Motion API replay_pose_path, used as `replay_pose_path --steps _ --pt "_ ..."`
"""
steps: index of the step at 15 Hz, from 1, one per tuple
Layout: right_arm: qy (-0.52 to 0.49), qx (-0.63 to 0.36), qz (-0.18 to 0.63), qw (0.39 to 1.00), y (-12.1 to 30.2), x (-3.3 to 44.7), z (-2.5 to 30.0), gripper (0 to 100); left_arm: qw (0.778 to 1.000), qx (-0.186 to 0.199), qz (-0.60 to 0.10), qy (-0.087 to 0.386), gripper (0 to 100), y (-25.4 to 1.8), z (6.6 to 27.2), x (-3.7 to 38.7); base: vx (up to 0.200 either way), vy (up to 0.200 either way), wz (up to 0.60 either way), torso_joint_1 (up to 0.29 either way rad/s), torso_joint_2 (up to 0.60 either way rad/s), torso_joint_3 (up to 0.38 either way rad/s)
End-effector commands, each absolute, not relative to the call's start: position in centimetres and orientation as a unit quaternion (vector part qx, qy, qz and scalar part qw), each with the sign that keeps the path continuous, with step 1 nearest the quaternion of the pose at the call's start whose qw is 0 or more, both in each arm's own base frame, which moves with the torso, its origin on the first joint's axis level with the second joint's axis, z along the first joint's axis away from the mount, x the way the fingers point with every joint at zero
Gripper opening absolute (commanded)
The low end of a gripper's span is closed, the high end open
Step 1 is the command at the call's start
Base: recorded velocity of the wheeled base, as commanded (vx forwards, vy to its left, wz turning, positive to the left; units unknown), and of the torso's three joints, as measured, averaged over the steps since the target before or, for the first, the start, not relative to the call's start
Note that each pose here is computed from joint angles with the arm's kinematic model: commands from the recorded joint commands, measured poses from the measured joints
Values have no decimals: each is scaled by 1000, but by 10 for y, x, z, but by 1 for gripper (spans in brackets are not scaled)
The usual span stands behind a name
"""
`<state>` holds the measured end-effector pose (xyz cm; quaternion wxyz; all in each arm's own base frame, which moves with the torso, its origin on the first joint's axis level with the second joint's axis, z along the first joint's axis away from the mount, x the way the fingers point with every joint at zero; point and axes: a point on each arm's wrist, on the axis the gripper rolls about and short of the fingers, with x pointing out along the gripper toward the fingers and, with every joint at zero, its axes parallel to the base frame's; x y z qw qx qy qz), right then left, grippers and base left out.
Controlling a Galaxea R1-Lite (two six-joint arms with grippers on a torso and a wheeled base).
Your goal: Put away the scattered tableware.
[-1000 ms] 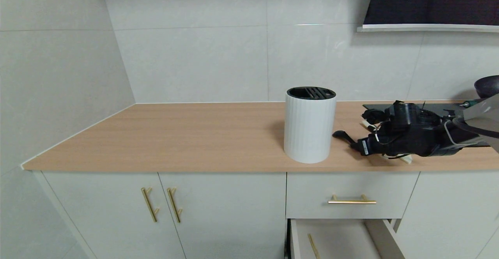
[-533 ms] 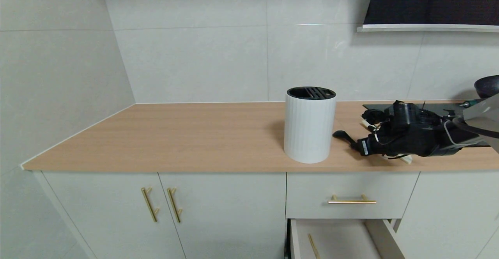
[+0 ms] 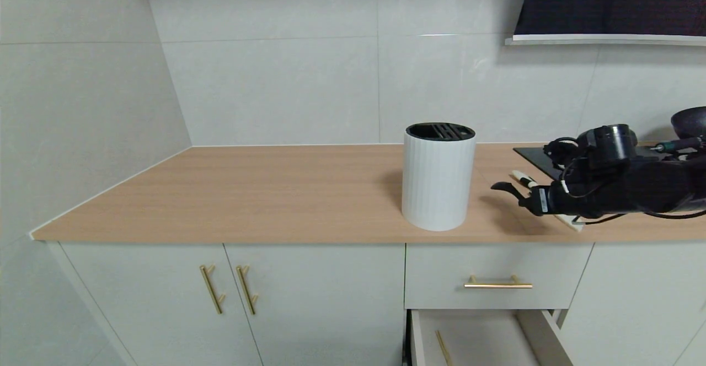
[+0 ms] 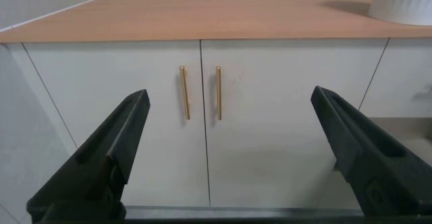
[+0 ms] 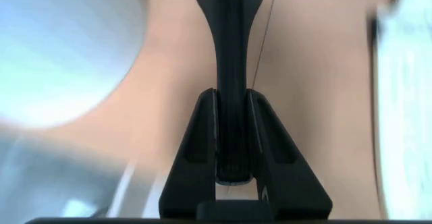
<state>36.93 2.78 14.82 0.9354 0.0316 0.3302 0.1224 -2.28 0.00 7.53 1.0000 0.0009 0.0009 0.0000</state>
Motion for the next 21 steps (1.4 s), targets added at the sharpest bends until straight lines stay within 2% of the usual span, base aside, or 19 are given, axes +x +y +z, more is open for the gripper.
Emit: replay_pose_path --steps 1,5,7,10,21 --pt "350 42 130 927 32 291 183 0 1000 1 0 1 100 0 75 -23 0 0 0 0 0 0" --pt "353 44 144 924 36 232 186 0 1000 1 0 1 100 0 75 -23 0 0 0 0 0 0" --pt "377 45 148 913 37 221 170 0 1000 1 0 1 100 0 75 -23 0 0 0 0 0 0" --pt "400 43 150 903 39 223 157 0 1000 1 0 1 100 0 75 -23 0 0 0 0 0 0" --pt "428 37 151 890 43 229 142 0 1000 1 0 1 100 0 75 -23 0 0 0 0 0 0"
